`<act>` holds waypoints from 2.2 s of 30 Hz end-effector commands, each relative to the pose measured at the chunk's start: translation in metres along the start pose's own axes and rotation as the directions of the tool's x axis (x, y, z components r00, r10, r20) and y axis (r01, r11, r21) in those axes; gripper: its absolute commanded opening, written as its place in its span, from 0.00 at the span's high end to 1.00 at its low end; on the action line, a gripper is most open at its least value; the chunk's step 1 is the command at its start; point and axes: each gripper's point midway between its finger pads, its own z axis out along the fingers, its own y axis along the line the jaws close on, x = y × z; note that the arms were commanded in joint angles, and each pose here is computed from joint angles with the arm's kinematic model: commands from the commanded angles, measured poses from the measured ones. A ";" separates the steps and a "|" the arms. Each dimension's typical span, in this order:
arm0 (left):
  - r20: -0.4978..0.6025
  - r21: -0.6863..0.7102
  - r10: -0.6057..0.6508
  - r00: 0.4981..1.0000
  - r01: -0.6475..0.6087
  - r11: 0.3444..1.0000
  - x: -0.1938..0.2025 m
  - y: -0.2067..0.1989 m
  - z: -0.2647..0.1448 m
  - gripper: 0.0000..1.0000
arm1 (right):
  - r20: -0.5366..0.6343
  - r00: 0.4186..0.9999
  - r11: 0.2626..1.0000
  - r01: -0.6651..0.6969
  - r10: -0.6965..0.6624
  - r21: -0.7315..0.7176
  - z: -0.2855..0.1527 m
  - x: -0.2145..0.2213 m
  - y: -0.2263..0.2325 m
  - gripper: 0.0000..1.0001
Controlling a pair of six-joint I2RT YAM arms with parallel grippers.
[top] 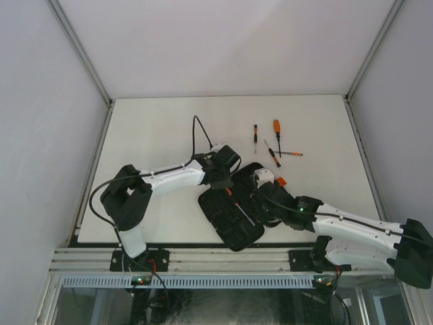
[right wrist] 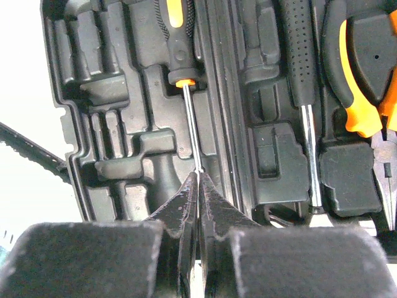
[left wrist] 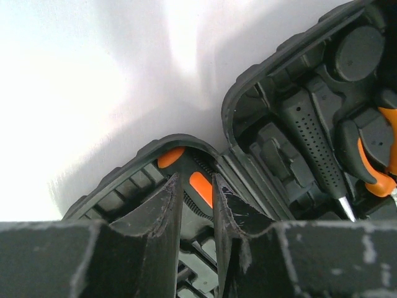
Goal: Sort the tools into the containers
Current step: Adjust the screwdriver in the storage box.
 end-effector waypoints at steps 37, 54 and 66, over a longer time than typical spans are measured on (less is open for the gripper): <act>0.012 -0.027 -0.017 1.000 0.018 0.999 -0.006 -0.004 0.009 0.74 | -0.146 0.989 1.000 0.028 -0.027 0.000 0.022 0.031 0.001 1.00; 0.011 -0.041 -0.011 1.000 0.012 0.999 -0.007 -0.003 0.009 0.75 | -0.326 0.945 0.993 0.039 0.001 0.114 0.021 0.061 -0.017 1.00; 0.002 -0.043 -0.010 1.000 0.010 0.999 -0.003 0.000 0.012 0.76 | -0.441 0.896 0.985 0.025 0.054 0.173 0.024 0.085 -0.023 1.00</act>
